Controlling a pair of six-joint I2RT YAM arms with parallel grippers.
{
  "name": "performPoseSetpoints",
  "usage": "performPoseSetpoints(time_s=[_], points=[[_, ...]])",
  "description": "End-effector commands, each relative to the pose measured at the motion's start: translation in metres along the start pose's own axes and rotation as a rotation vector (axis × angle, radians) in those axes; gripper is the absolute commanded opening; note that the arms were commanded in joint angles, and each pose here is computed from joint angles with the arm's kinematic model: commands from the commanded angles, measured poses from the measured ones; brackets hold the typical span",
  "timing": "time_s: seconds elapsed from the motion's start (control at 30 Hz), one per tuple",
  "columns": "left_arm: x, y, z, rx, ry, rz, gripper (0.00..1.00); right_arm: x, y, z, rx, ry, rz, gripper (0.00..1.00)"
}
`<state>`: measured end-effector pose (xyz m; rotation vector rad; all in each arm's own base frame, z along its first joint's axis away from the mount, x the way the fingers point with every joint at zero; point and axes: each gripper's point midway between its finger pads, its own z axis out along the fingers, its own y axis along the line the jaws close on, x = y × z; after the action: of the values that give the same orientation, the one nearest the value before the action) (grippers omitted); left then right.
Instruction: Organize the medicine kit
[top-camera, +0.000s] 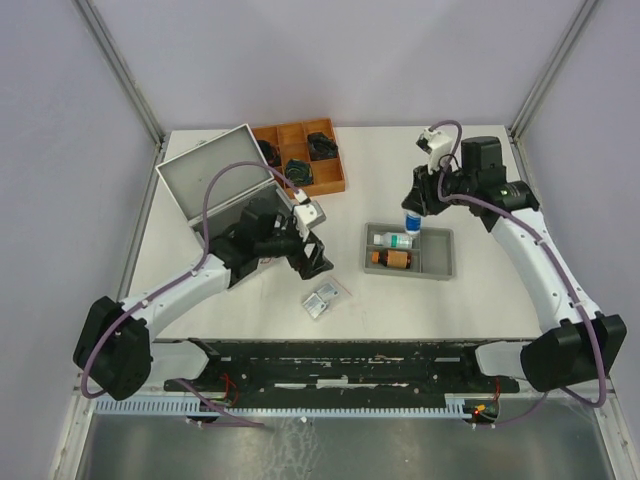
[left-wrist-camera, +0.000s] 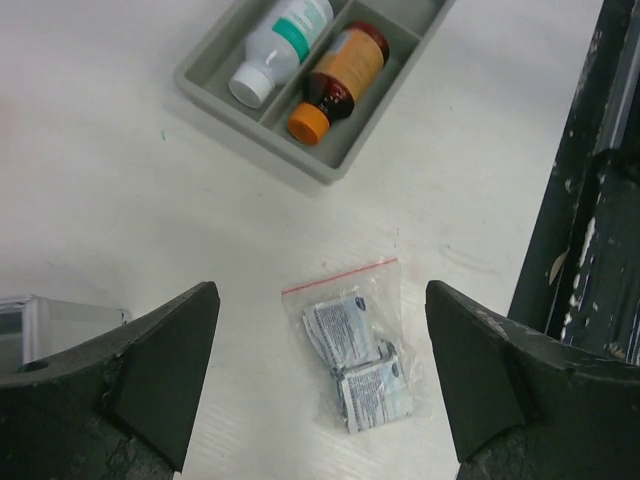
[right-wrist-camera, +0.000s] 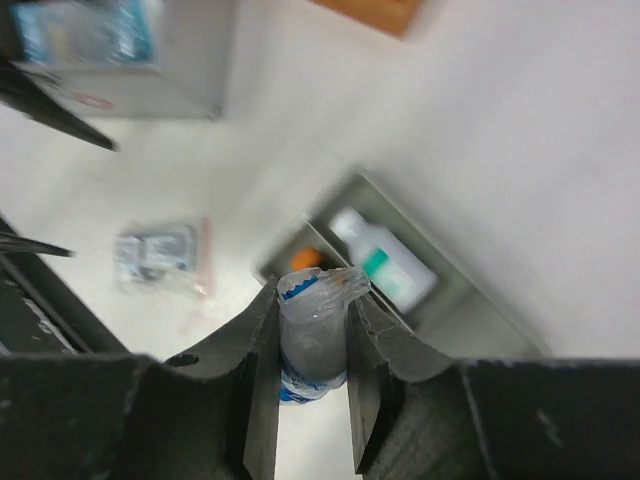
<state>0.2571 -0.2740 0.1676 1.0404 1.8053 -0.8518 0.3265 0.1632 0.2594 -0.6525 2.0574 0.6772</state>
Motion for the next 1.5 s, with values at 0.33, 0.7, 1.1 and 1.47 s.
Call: performPoseSetpoints(time_s=[0.33,0.7,1.1,1.47], points=[[0.049,-0.032,0.006,0.018,0.188,0.390,0.91,0.126,-0.104,-0.008,0.320,0.727,0.129,0.31],[0.071,-0.045,0.002,0.055,0.264,0.461,0.92,0.167,-0.139,0.033,0.372,0.834,0.227,0.34],[0.090,-0.047,0.000,0.080,0.331,0.507,0.92,0.180,-0.152,0.041,0.420,0.842,0.261,0.44],[0.123,-0.032,0.009,0.011,0.489,0.397,0.92,0.141,-0.136,0.025,0.403,0.688,0.212,0.72]])
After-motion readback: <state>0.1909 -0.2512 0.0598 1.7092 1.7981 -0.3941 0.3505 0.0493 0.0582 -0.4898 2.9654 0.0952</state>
